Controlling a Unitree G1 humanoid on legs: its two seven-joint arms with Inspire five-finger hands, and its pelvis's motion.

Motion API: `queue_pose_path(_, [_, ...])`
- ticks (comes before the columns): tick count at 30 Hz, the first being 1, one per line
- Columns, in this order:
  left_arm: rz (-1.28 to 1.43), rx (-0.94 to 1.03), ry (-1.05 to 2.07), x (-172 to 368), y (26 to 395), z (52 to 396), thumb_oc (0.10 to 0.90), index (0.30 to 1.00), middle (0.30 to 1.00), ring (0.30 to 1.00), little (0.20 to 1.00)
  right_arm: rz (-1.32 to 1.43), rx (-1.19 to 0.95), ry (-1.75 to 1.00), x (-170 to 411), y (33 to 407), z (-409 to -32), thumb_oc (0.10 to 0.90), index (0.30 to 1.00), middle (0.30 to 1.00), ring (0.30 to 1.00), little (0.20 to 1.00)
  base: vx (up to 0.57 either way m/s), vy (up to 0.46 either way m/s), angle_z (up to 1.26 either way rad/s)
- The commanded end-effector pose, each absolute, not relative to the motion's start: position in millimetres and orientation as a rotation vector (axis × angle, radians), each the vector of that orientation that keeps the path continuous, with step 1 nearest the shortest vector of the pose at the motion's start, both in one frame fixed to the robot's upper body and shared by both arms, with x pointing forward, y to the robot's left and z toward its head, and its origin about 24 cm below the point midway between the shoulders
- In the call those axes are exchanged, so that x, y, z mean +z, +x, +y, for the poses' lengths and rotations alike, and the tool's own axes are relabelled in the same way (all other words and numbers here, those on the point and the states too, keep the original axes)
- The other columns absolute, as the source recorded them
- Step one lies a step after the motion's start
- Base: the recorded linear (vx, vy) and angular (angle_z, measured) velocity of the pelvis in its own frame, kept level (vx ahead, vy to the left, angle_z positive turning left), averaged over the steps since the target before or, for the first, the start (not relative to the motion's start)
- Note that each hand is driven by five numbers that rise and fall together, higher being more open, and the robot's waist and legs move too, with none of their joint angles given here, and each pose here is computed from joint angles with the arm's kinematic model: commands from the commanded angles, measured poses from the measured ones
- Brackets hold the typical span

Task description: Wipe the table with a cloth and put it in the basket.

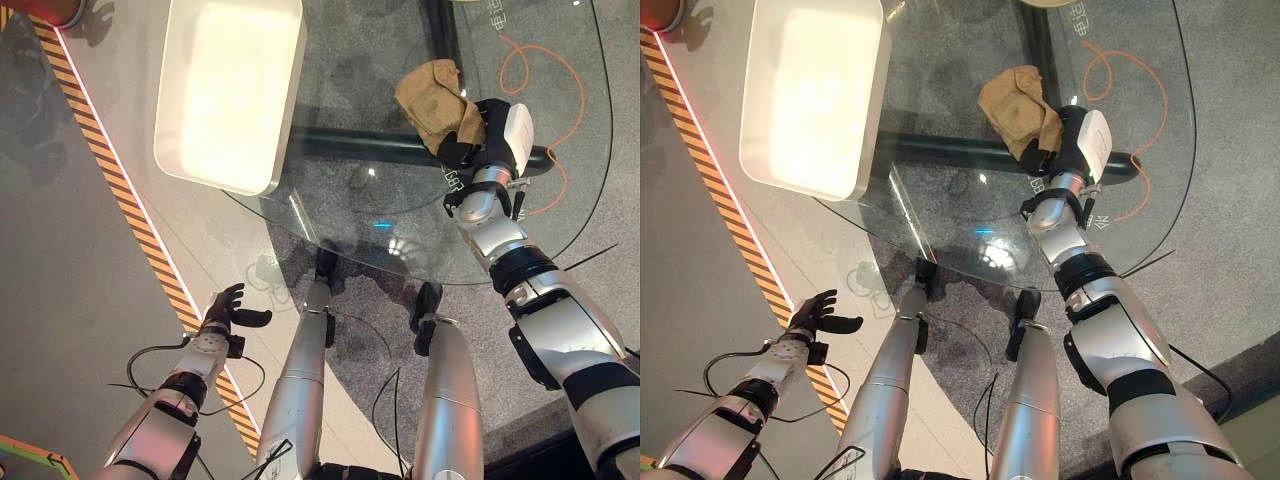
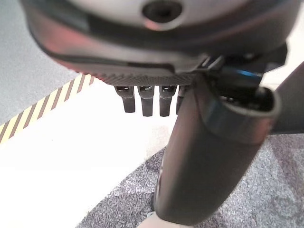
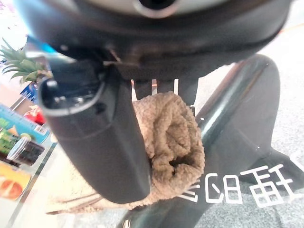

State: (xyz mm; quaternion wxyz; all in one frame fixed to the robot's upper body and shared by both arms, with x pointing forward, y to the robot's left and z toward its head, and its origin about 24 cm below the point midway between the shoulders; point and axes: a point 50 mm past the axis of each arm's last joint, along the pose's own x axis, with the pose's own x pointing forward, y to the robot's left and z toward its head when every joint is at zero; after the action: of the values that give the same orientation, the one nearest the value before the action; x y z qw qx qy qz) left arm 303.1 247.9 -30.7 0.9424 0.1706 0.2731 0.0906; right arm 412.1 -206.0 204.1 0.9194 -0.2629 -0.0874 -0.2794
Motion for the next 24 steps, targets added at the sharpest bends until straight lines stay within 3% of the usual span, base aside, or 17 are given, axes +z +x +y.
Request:
queue_pose_path(1, [0.633, 0.289, 0.313, -38.4, 289.3, 274.1, 0.8, 0.9, 0.9, 0.9, 0.9, 0.075, -1.231, -0.542, 195.5, 346.6, -367.6, 0.1, 0.3, 0.3, 0.3, 0.2, 0.0, 0.0, 0.0])
queue_pose_path(24, [0.636, 0.322, 0.324, -28.2, 292.2, 293.2, 0.8, 0.9, 0.9, 0.9, 0.9, 0.041, -1.249, -0.425, 196.8, 343.3, -373.2, 0.1, 0.3, 0.3, 0.3, 0.2, 0.0, -0.004, -0.02])
